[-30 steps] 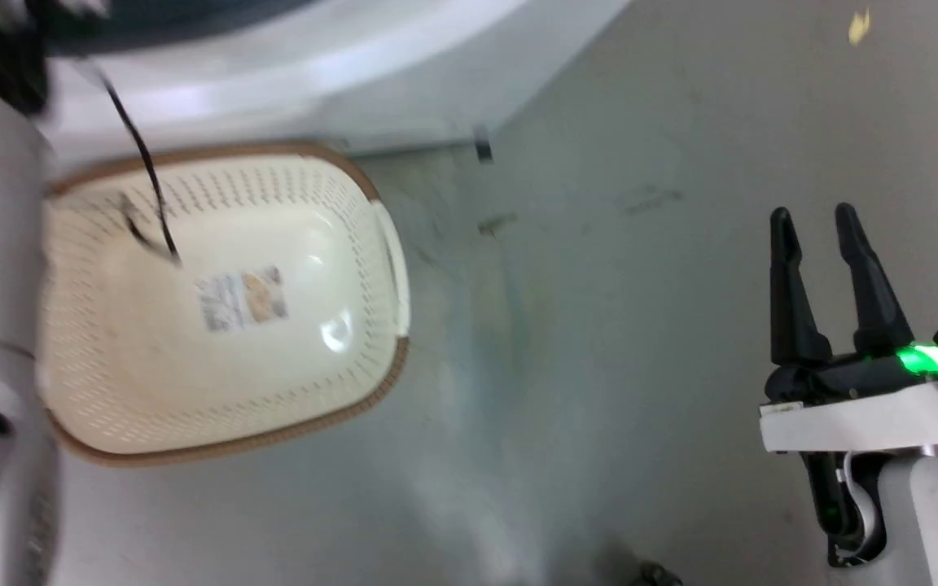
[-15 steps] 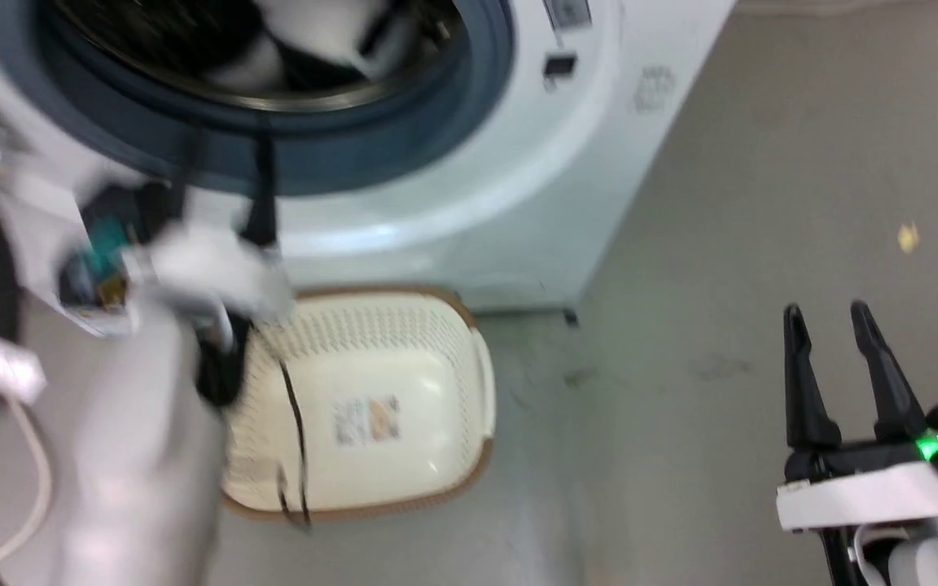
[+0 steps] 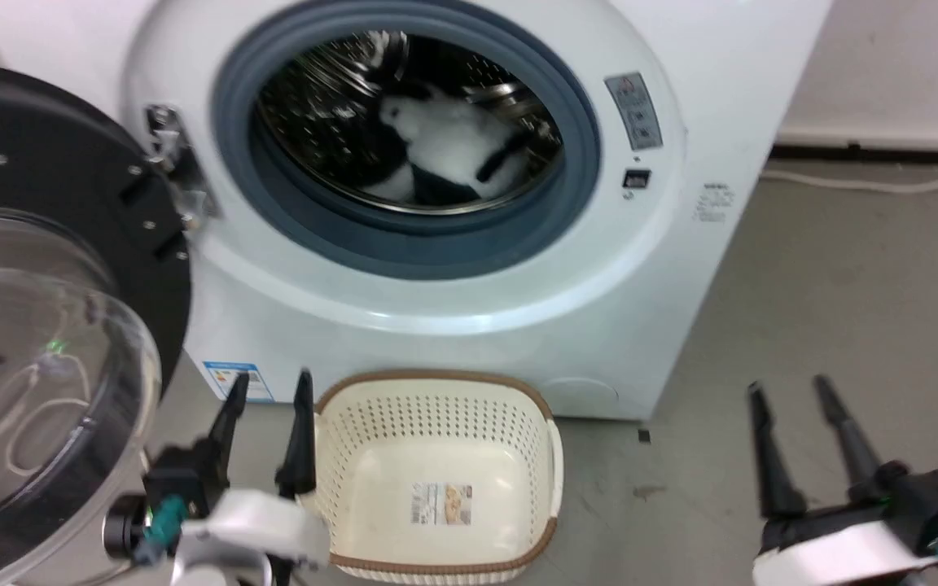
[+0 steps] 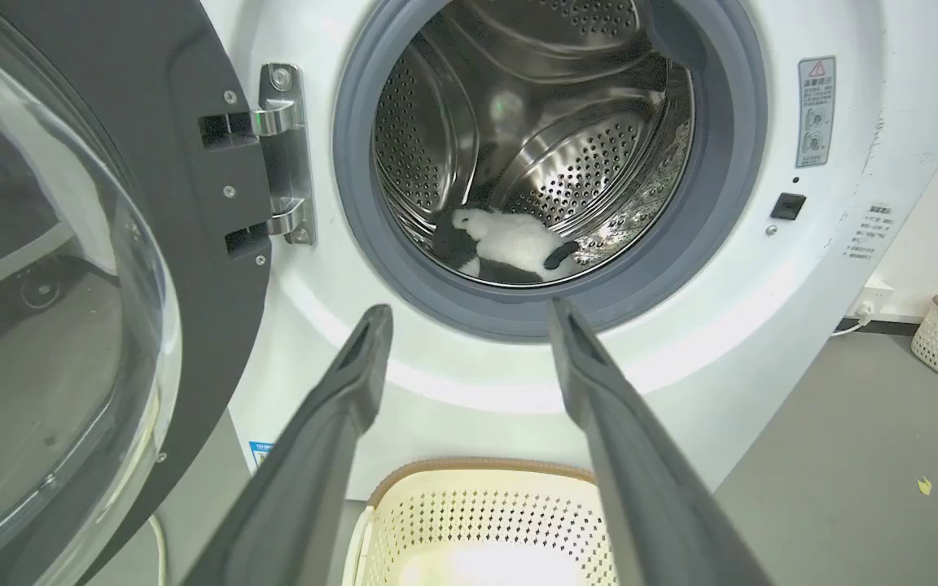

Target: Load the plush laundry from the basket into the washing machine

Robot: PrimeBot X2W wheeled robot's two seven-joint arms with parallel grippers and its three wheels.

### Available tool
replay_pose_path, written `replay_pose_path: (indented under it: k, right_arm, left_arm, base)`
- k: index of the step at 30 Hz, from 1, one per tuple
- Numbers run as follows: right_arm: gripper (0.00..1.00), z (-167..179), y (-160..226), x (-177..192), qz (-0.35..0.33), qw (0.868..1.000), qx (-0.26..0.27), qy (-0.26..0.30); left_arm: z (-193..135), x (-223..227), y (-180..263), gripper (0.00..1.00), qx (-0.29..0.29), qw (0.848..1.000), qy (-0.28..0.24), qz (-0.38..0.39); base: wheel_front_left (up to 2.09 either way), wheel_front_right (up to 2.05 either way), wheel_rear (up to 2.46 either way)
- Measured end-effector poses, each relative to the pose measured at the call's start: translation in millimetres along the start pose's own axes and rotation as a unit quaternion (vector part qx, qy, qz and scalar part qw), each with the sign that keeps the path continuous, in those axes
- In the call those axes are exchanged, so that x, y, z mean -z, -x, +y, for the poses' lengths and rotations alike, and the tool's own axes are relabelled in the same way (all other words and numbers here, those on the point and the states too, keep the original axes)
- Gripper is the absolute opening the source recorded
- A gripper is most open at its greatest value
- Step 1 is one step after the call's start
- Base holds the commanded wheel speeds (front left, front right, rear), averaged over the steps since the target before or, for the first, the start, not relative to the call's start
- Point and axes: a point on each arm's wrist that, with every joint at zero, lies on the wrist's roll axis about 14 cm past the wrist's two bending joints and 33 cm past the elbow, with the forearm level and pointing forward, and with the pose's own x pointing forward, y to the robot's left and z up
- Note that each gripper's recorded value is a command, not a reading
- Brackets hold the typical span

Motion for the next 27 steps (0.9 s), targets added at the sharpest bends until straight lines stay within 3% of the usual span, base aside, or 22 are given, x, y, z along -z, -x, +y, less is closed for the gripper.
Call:
replay_pose_path:
  k: [5, 15, 26, 27]
  right_arm:
    - [1.0, 16, 7, 5, 0.009, 1.0, -0.023, 0.0]
    - [1.0, 16, 10, 11, 0.019, 1.0, -0.024, 0.004]
    - [1.0, 17, 9, 16, 0.027, 0.999, -0.024, -0.001]
    - [0.0, 16, 9, 17, 0.028, 0.999, -0.024, -0.001]
  left_arm:
    - [1, -2, 22, 1.0, -0.009, 1.0, -0.016, -0.002]
    - [-6, -8, 29, 1.0, -0.006, 0.999, -0.046, -0.01]
    - [-2, 0, 31, 1.0, -0.016, 0.999, -0.041, 0.001]
    - [-2, 1, 31, 0.0, -0.016, 0.999, -0.04, 0.002]
  base:
    - [0.0, 0.0, 0.0]
    - [0.0, 0.0, 0.0]
    - [0.0, 0.0, 0.0]
    - [0.0, 0.0, 0.0]
